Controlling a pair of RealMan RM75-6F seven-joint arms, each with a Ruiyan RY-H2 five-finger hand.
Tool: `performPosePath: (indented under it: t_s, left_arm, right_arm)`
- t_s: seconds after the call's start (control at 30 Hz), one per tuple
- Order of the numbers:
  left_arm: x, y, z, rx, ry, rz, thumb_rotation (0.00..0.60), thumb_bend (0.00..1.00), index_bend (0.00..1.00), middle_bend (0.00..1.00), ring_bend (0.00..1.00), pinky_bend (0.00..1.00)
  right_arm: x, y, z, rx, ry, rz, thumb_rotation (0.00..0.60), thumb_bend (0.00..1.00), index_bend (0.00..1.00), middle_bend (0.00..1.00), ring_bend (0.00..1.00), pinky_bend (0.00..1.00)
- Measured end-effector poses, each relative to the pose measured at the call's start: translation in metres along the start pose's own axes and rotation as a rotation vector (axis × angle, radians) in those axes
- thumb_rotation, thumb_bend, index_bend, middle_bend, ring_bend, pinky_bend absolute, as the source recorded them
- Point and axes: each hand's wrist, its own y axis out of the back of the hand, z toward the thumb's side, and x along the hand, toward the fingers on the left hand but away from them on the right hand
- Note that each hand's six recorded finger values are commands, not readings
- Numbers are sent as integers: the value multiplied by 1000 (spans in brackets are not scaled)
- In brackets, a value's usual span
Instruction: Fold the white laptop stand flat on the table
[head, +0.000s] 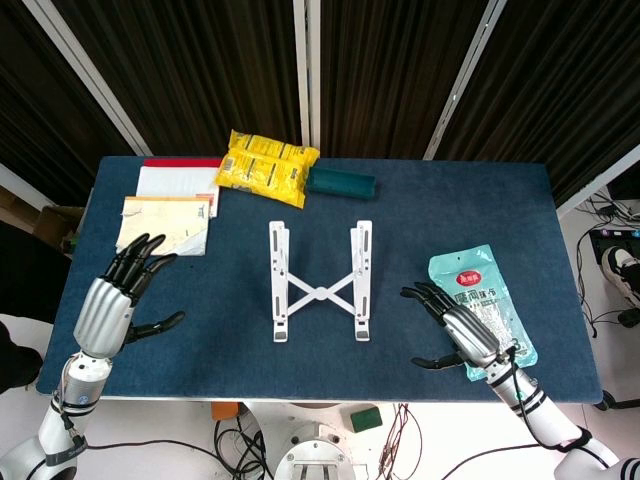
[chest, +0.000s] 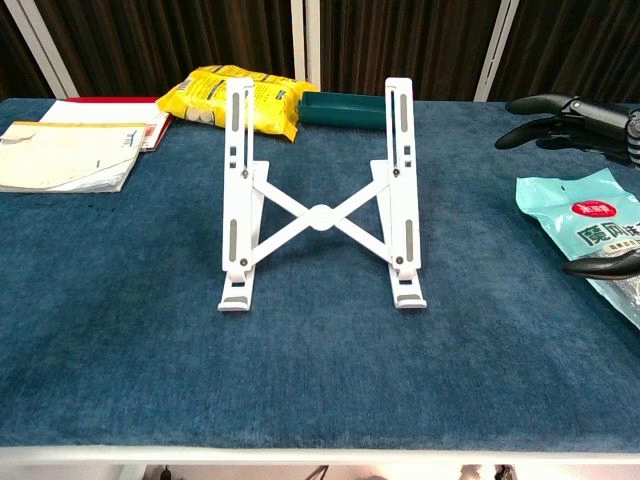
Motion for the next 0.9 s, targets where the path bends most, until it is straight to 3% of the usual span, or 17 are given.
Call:
performPosePath:
  t_s: [0.2, 0.4, 0.63, 0.9]
  left_arm:
    - [5, -4, -3, -12, 6, -8, 600, 60, 188, 66, 45, 188]
    - [-4, -2, -11, 1, 43, -15, 600, 60, 188, 66, 46, 188]
    - [-24, 0, -29, 2, 135, -38, 600, 60, 188, 66, 46, 188]
    - [-46, -2, -45, 0, 223, -47, 600, 59, 193, 66, 46, 188]
  right_arm:
    - [-7, -7, 1, -1, 0, 32, 600, 99, 10, 159, 0, 0]
    - [-4, 17, -11, -8, -44, -10, 600, 100, 10, 160, 0, 0]
    - [-8, 58, -41, -81, -168, -43, 600, 97, 10, 160, 0, 0]
    - [-48, 65, -64, -165, -273, 37, 600, 88, 10, 164, 0, 0]
